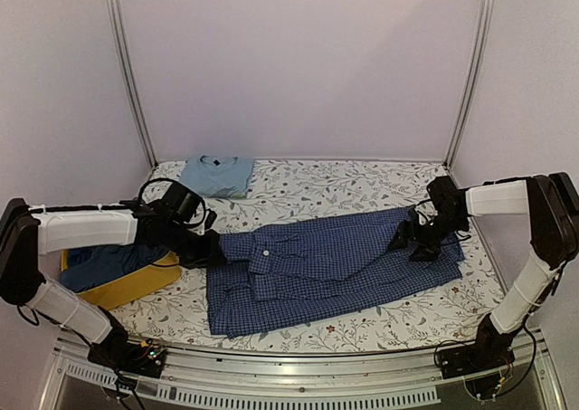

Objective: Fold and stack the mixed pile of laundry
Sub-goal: Adjust the rectangle-folded shirt at the center of the board, then rotate the rectangle-folded shirt at the center of the board.

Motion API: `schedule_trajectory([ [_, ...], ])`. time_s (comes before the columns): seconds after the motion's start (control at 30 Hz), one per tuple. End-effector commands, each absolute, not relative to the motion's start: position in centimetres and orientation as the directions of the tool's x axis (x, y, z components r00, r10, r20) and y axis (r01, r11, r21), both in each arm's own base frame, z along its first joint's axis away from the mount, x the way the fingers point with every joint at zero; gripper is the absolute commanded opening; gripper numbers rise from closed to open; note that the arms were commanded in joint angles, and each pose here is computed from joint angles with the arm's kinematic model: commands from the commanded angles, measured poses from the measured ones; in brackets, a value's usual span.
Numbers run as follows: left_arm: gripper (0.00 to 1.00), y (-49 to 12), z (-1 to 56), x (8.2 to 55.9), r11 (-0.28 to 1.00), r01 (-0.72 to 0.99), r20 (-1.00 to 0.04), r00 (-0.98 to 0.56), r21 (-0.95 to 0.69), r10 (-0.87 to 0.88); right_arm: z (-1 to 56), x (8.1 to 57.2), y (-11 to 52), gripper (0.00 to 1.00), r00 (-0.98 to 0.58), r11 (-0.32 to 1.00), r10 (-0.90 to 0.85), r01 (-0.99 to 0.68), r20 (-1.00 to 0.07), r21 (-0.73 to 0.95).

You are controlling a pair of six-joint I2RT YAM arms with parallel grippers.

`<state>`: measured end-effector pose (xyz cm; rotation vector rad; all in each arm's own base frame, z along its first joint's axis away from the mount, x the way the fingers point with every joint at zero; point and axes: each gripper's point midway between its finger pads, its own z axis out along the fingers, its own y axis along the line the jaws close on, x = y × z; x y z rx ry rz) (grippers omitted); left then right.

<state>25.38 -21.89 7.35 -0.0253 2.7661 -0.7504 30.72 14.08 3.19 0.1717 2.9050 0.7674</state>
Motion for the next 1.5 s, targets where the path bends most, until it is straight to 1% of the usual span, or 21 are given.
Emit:
schedule_trajectory([
  [0.0,0.0,-20.7,3.2,21.8,0.896,0.027,-0.138,-0.99,-0.443,-0.039,1.4,30.2,12.8,0.82,-0.982,0.869,0.183,0.138,-0.051,0.476],
  [0.2,0.0,-19.5,-1.8,20.2,0.946,0.016,-0.067,-0.998,-0.324,-0.006,1.1,30.7,12.2,0.82,-0.979,0.868,0.198,0.153,-0.047,0.472],
  [0.3,0.0,-20.4,-1.4,20.5,0.932,0.03,-0.071,-0.997,-0.361,0.005,1.0,30.8,12.1,0.82,-0.98,0.87,0.196,0.154,-0.043,0.469],
  [0.33,0.05,-21.1,-0.5,20.8,0.918,0.06,-0.097,-0.995,-0.393,0.024,1.0,30.7,12.2,0.82,-0.981,0.87,0.193,0.153,-0.037,0.47],
  [0.43,0.34,-23.4,4.5,21.7,0.858,0.195,-0.251,-0.965,-0.476,0.08,1.9,31.2,12.3,0.79,-0.982,0.875,0.182,0.137,-0.053,0.464],
  [0.47,0.41,-23.8,6.4,22.1,0.835,0.241,-0.311,-0.946,-0.494,0.089,2.4,31.4,12.3,0.79,-0.981,0.878,0.182,0.133,-0.064,0.461],
  [0.5,0.45,-24.0,8.1,22.6,0.82,0.279,-0.366,-0.926,-0.5,0.092,3.2,31.6,12.3,0.78,-0.979,0.879,0.183,0.124,-0.085,0.46],
  [0.57,0.49,-24.2,11.5,23.7,0.802,0.345,-0.464,-0.881,-0.487,0.097,4.4,31.8,12.3,0.76,-0.975,0.884,0.192,0.124,-0.108,0.451],
  [0.63,0.52,-23.8,12.9,25.2,0.83,0.36,-0.509,-0.854,-0.425,0.11,5.3,31.7,12.4,0.75,-0.973,0.89,0.193,0.118,-0.129,0.441],
  [0.73,0.49,-24.1,12.3,27.0,0.862,0.364,-0.491,-0.856,-0.353,0.16,5.4,30.9,13.3,0.73,-0.976,0.893,0.178,0.107,-0.125,0.436],
  [0.83,0.44,-24.9,10.9,28.7,0.875,0.364,-0.483,-0.857,-0.319,0.181,3.4,29.7,13.9,0.7,-0.98,0.892,0.183,0.132,-0.078,0.432],
  [0.97,0.38,-25.7,9.2,30.4,0.884,0.355,-0.458,-0.868,-0.303,0.192,0.6,29.9,13.6,0.68,-0.978,0.9,0.205,0.17,-0.046,0.401],
  [1.07,0.38,-26.0,9.4,30.8,0.884,0.34,-0.457,-0.873,-0.322,0.169,-1.1,31.6,12.6,0.66,-0.979,0.92,0.196,0.164,-0.056,0.355],
  [1.2,0.38,-25.0,9.5,30.9,0.894,0.307,-0.457,-0.879,-0.326,0.135,-2.2,36.2,11.8,0.64,-0.982,0.943,0.158,0.119,-0.103,0.311],
  [1.3,0.38,-24.1,9.9,30.6,0.901,0.289,-0.466,-0.878,-0.324,0.114,-1.5,41.8,13.3,0.64,-0.979,0.944,0.087,0.023,-0.182,0.328],
  [1.4,0.39,-23.8,10.1,30.3,0.895,0.299,-0.478,-0.871,-0.331,0.115,2.5,49.3,16.9,0.63,-0.945,0.916,0.006,-0.126,-0.326,0.38],
  [1.43,0.39,-23.9,10.2,30.3,0.892,0.307,-0.482,-0.868,-0.332,0.119,2.9,51.4,18.3,0.63,-0.934,0.906,-0.025,-0.172,-0.357,0.388],
  [1.47,0.39,-24.1,10.3,30.4,0.888,0.313,-0.486,-0.866,-0.336,0.122,4.7,53.2,19.9,0.63,-0.909,0.891,-0.067,-0.24,-0.411,0.385],
])
